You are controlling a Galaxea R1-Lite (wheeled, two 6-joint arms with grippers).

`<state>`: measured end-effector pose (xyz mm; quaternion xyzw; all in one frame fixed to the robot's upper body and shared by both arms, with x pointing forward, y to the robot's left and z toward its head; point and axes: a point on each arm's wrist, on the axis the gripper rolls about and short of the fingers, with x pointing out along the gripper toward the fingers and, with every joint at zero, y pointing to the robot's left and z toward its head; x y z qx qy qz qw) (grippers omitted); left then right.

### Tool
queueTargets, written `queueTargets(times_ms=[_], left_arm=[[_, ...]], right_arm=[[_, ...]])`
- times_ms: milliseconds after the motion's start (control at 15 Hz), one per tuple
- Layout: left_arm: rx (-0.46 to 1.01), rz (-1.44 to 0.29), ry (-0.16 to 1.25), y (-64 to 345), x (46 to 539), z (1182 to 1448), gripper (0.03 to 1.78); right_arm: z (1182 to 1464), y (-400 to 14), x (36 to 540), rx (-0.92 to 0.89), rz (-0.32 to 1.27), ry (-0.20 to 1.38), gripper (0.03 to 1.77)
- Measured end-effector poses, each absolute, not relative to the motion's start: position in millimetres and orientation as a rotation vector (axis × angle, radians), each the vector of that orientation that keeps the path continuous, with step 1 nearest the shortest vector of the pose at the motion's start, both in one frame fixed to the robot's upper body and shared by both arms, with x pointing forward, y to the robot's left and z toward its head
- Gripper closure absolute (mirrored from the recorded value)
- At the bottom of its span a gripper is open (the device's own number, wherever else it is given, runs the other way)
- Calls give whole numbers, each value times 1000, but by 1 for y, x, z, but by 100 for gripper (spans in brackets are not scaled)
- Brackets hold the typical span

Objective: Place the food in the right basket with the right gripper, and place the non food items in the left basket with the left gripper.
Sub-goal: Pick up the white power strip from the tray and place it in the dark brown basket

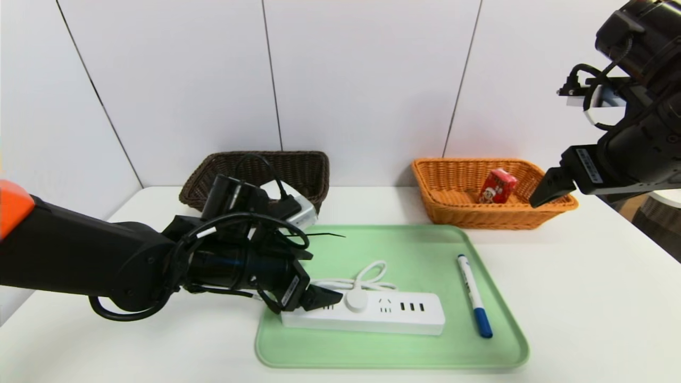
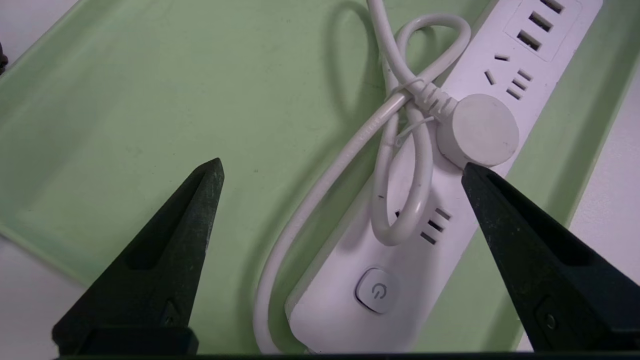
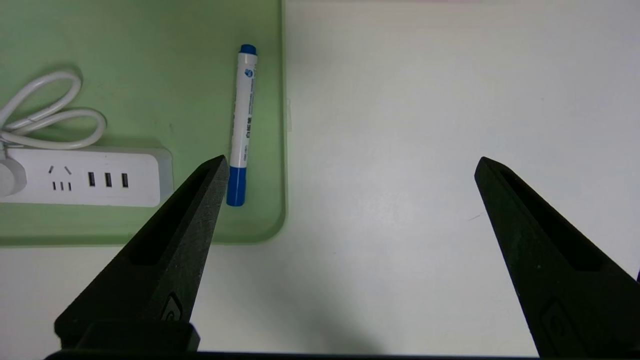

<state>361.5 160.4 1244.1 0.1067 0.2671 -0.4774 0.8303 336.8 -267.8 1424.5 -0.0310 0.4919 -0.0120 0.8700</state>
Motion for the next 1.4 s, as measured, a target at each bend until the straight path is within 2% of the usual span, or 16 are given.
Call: queueTargets(times_ms=[933,1200,1400], left_arm=[[224,-1009,570,154,374,1233,12],[223,-1009,568,153,375,1233,72],[219,-998,555,156,378,1235,103]], right_arm=[[1418,-264,349,-61,-25,1023,10],[1417,-264,350,-62,-26,1026,10],[1417,-264,350,-63,-25,1027,10]])
